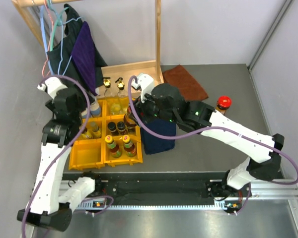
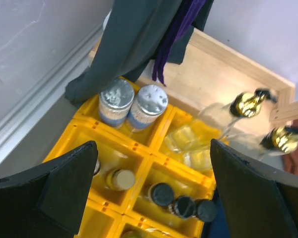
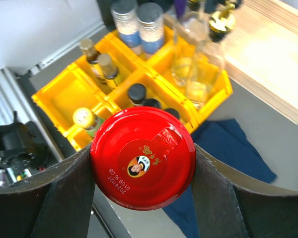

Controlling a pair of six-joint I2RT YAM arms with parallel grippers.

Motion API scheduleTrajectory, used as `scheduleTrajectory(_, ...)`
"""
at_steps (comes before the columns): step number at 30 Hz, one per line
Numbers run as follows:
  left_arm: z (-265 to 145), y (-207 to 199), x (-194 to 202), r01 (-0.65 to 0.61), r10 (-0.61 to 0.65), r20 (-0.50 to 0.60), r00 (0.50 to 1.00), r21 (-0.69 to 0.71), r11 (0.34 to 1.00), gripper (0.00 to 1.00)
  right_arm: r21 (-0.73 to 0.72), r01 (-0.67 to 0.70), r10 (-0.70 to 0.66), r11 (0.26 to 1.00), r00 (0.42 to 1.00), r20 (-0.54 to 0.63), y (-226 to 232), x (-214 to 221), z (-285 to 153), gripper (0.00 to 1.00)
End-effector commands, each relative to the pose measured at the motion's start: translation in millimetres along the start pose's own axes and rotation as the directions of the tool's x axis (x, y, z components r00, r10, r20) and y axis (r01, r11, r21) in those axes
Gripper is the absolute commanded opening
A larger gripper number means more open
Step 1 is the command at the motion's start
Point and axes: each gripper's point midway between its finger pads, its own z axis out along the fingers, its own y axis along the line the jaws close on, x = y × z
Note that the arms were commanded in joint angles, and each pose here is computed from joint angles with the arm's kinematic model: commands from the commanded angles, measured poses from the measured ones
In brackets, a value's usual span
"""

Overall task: Organize the condiment bottles
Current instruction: Place the bottle in the storage box.

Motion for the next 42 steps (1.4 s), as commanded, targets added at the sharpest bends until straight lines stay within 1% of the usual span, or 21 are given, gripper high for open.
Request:
scheduleTrajectory(1, 23, -12, -39, 0.127, -0.129, 0.038, 0.991, 0.045, 0.991, 0.99, -0.136, -0.007, 0.048, 0.991, 0.953, 0.299, 26, -95, -27, 0.00)
scheduleTrajectory(5, 44, 10, -52, 0.235, -0.236, 0.009, 0.972, 0.049, 0.971, 0.99, -0.201, 0.003, 0.062, 0.980, 0.947, 0.316, 40, -99, -26, 0.00)
scheduleTrajectory(6, 49, 25, -56, 0.263, -0.264, 0.018, 0.964, 0.018, 0.965, 0.99, -0.227, 0.015, 0.060, 0.974, 0.944, 0.323, 47, -101, -27, 0.00)
scheduleTrajectory(7, 49, 25, -55, 0.280, -0.280, -0.004, 0.960, 0.042, 0.959, 0.99, -0.235, 0.029, 0.047, 0.972, 0.949, 0.312, 54, -98, -20, 0.00)
scheduleTrajectory(8, 50, 35, -57, 0.292, -0.293, 0.007, 0.956, 0.021, 0.956, 0.99, -0.236, 0.057, 0.020, 0.970, 0.950, 0.312, 58, -97, -17, 0.00)
scheduleTrajectory(10, 47, 43, -53, 0.302, -0.302, 0.009, 0.953, 0.017, 0.953, 0.99, -0.258, 0.093, -0.007, 0.962, 0.949, 0.316, 75, -100, -15, 0.00)
scheduleTrajectory(11, 46, 50, -52, 0.304, -0.304, 0.020, 0.952, -0.002, 0.953, 0.99, -0.259, 0.115, -0.035, 0.959, 0.955, 0.294, 81, -92, 0, 0.00)
scheduleTrajectory(12, 47, 58, -44, 0.309, -0.309, 0.013, 0.951, -0.028, 0.951, 0.99, -0.274, 0.127, -0.038, 0.953, 0.951, 0.308, 88, -99, -1, 0.00)
scheduleTrajectory(13, 43, 62, -43, 0.319, -0.319, 0.020, 0.948, -0.035, 0.947, 0.99, -0.286, 0.141, -0.050, 0.948, 0.952, 0.303, 96, -97, 3, 0.00)
scheduleTrajectory(14, 42, 69, -41, 0.329, -0.328, 0.021, 0.944, -0.048, 0.943, 0.99, -0.289, 0.150, -0.067, 0.946, 0.958, 0.279, 102, -89, 19, 0.00)
scheduleTrajectory(15, 39, 75, -35, 0.336, -0.335, 0.021, 0.942, -0.060, 0.940, 0.99, -0.300, 0.155, -0.063, 0.941, 0.954, 0.294, 107, -97, 18, 0.00)
scheduleTrajectory(16, 38, 80, -33, 0.341, -0.340, 0.029, 0.940, -0.072, 0.937, 0.99, -0.331, 0.165, -0.070, 0.929, 0.957, 0.281, 116, -92, 23, 0.00)
scheduleTrajectory(17, 36, 84, -32, 0.351, -0.350, 0.026, 0.937, -0.067, 0.934, 0.99, -0.352, 0.177, -0.083, 0.919, 0.960, 0.266, 126, -85, 33, 0.00)
scheduleTrajectory(19, 32, 89, -28, 0.360, -0.358, 0.031, 0.933, -0.080, 0.930, 0.99, -0.374, 0.188, -0.087, 0.908, 0.959, 0.270, 140, -87, 37, 0.00)
scheduleTrajectory(20, 31, 94, -28, 0.369, -0.367, 0.037, 0.929, -0.094, 0.925, 0.99, -0.370, 0.228, -0.126, 0.901, 0.952, 0.279, 143, -85, 41, 0.00)
scheduleTrajectory(24, 28, 99, -26, 0.400, -0.398, 0.037, 0.917, -0.097, 0.911, 0.99, -0.415, 0.246, -0.153, 0.876, 0.957, 0.246, 164, -65, 67, 0.00)
scheduleTrajectory(28, 28, 116, -27, 0.431, -0.424, 0.072, 0.903, -0.165, 0.887, 0.99, -0.440, 0.258, -0.177, 0.860, 0.960, 0.218, 173, -43, 89, 0.00)
scheduleTrajectory(32, 29, 135, -24, 0.480, -0.466, 0.113, 0.877, -0.212, 0.851, 0.99, -0.469, 0.283, -0.201, 0.836, 0.955, 0.217, 182, -29, 107, 0.00)
scheduleTrajectory(36, 34, 149, -15, 0.517, -0.506, 0.113, 0.855, -0.247, 0.819, 0.99, -0.491, 0.295, -0.206, 0.819, 0.952, 0.228, 192, -22, 122, 0.00)
scheduleTrajectory(39, 36, 150, -13, 0.540, -0.530, 0.110, 0.841, -0.232, 0.809, 0.99, -0.502, 0.297, -0.208, 0.812, 0.951, 0.227, 198, -14, 136, 0.00)
scheduleTrajectory(42, 38, 151, -12, 0.545, -0.536, 0.107, 0.838, -0.230, 0.806, 0.99, -0.510, 0.300, -0.209, 0.806, 0.951, 0.229, 202, -6, 146, 0.00)
